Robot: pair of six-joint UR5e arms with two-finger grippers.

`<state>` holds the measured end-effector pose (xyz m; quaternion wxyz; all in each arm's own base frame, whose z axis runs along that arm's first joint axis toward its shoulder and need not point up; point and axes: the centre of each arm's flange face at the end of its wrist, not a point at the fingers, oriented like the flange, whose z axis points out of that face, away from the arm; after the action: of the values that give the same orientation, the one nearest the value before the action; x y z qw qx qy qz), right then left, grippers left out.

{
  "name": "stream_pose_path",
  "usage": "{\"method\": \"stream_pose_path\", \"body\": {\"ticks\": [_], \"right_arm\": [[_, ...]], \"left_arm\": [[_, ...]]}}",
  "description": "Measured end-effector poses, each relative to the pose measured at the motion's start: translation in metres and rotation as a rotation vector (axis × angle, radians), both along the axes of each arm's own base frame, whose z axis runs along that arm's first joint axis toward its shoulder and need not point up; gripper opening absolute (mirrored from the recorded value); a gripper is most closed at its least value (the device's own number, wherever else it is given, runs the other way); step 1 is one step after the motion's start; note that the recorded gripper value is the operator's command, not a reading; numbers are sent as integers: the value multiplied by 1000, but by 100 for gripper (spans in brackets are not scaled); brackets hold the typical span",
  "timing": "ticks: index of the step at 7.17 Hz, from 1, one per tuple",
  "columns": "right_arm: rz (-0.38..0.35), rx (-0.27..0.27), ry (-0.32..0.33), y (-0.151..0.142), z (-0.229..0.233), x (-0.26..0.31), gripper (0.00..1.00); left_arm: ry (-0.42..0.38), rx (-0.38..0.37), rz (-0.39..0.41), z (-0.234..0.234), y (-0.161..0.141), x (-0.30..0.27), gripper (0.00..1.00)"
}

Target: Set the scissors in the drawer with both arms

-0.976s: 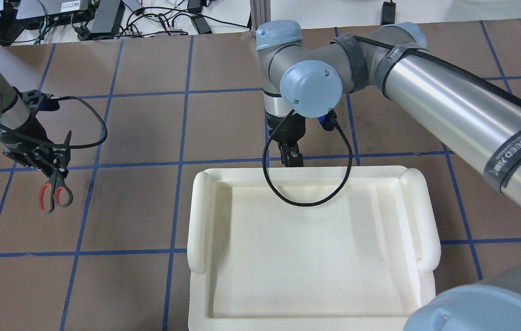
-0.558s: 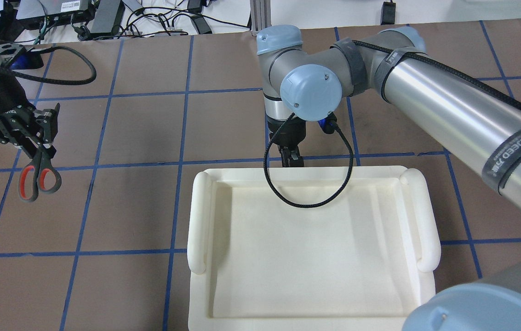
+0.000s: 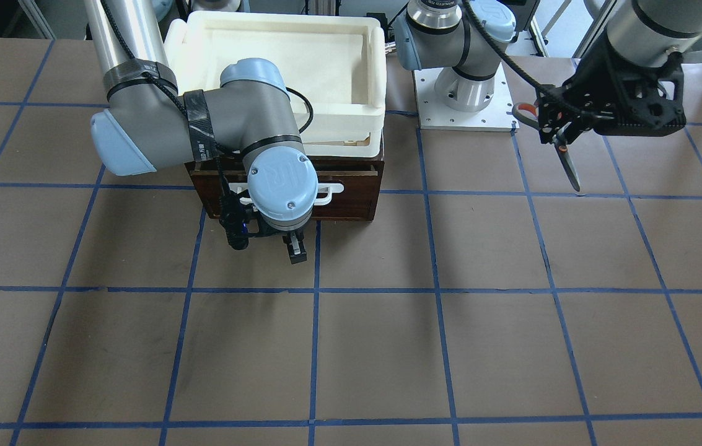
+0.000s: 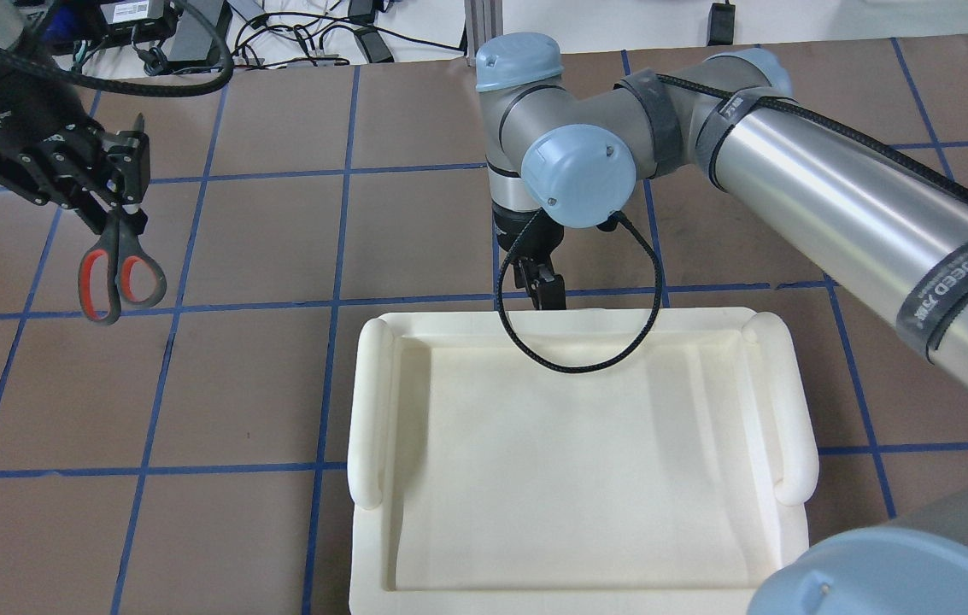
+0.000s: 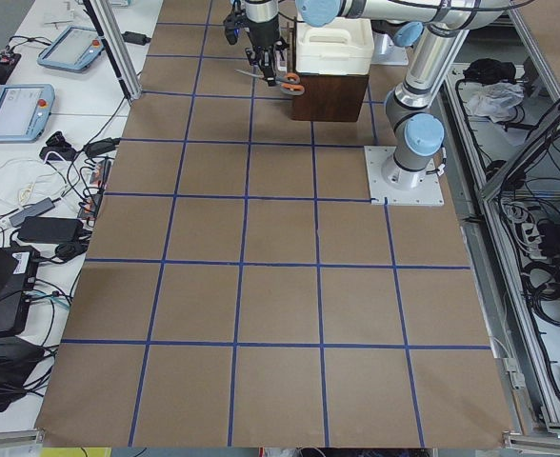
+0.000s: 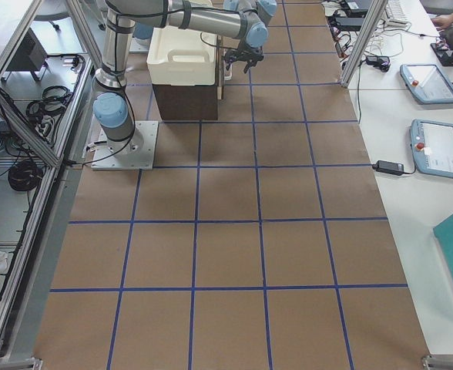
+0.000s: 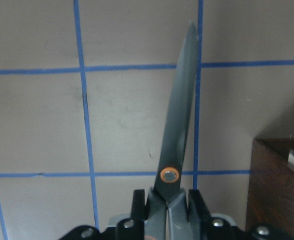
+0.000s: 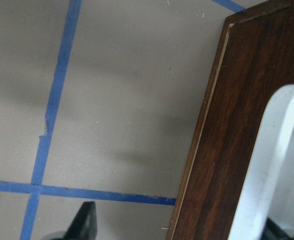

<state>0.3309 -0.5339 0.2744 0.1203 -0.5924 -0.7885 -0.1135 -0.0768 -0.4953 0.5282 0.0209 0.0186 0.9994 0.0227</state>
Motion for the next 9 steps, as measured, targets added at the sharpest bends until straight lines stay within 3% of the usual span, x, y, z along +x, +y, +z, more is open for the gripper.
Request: {"method": "stream_pose_path", "body": {"ticks": [2,9], "right_arm": [[21,-35,-17,-6,5,1,100],[49,-109,-34,-39,5,5,100]], "left_arm": [[-7,-92,-43,4,-7,-27,13],[-3,-84,-56,-5,-4,-35,14]]}}
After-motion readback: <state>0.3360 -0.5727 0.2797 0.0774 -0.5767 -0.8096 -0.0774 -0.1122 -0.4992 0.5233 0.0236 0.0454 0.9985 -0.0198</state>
